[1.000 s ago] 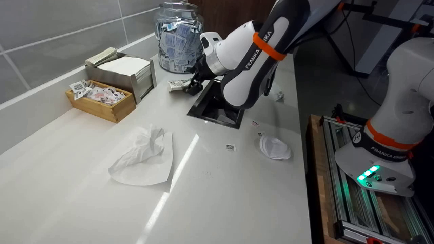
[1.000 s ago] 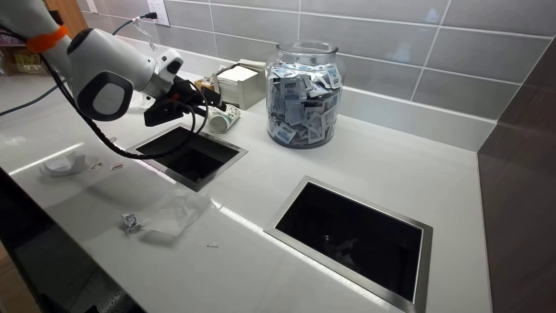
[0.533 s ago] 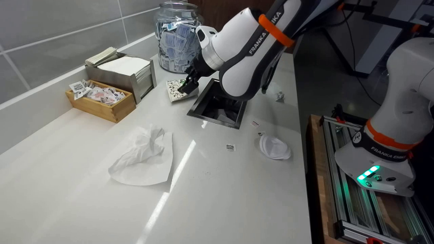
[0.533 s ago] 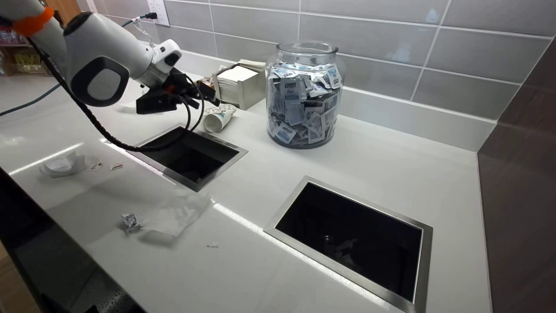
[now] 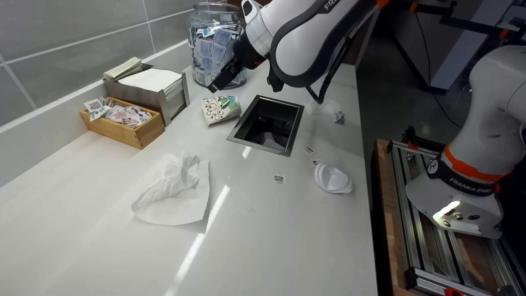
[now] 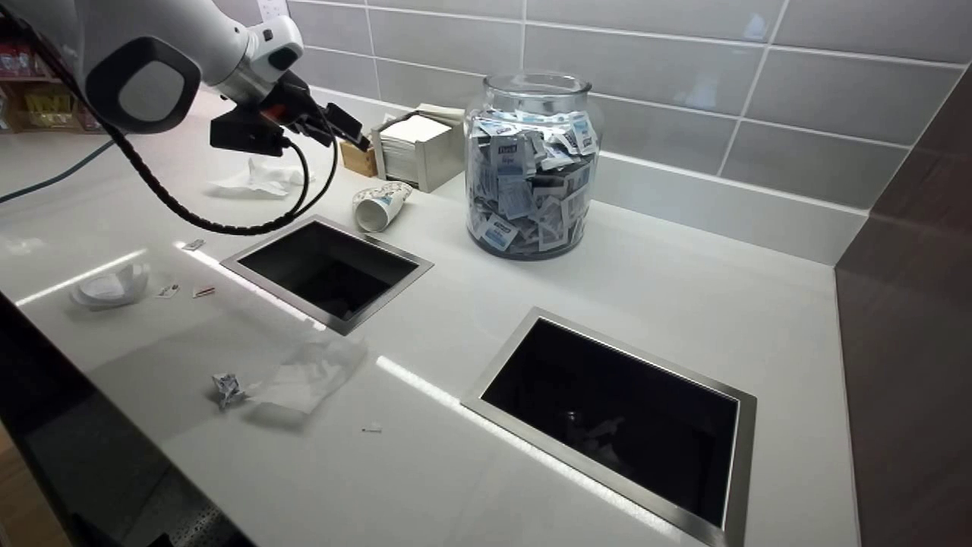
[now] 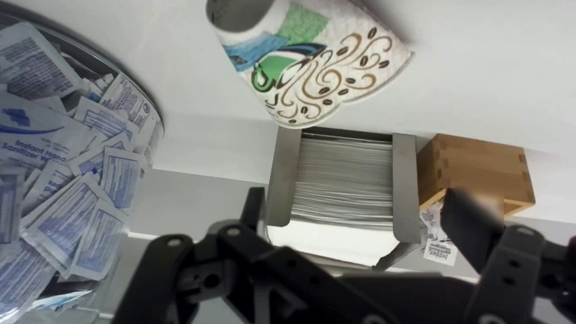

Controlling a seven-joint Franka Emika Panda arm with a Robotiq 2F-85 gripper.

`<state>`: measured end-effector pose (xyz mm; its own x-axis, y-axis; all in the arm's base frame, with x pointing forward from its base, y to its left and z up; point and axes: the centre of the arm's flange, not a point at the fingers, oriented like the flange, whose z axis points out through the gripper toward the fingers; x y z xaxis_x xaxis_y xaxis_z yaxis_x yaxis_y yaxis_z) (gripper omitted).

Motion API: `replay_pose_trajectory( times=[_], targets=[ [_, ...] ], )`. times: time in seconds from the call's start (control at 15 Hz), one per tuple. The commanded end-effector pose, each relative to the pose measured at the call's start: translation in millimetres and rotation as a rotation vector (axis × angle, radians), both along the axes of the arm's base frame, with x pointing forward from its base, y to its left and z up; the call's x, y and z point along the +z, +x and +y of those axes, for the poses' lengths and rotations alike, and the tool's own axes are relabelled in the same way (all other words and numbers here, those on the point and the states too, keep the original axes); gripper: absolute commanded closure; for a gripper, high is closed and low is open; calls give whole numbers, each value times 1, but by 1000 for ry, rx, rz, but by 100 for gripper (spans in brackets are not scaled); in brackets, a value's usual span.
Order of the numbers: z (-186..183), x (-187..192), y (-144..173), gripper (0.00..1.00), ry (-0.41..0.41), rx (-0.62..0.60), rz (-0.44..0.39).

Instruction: Lay the coffee cup on the counter

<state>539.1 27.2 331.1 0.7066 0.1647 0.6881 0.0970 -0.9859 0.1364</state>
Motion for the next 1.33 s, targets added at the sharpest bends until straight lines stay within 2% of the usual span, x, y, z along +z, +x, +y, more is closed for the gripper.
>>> replay_pose_trajectory(
  times=[0.0, 0.27, 0.53, 0.8, 1.27],
  targets=[
    [-6, 28, -31, 0, 77, -111, 19],
    [-30, 34, -48, 0, 137, -194, 31],
    [-36, 46, -57, 0, 217, -237, 68],
    [-36, 54, -60, 0, 222, -271, 125],
    [-61, 60, -63, 0, 221, -318, 164]
  ],
)
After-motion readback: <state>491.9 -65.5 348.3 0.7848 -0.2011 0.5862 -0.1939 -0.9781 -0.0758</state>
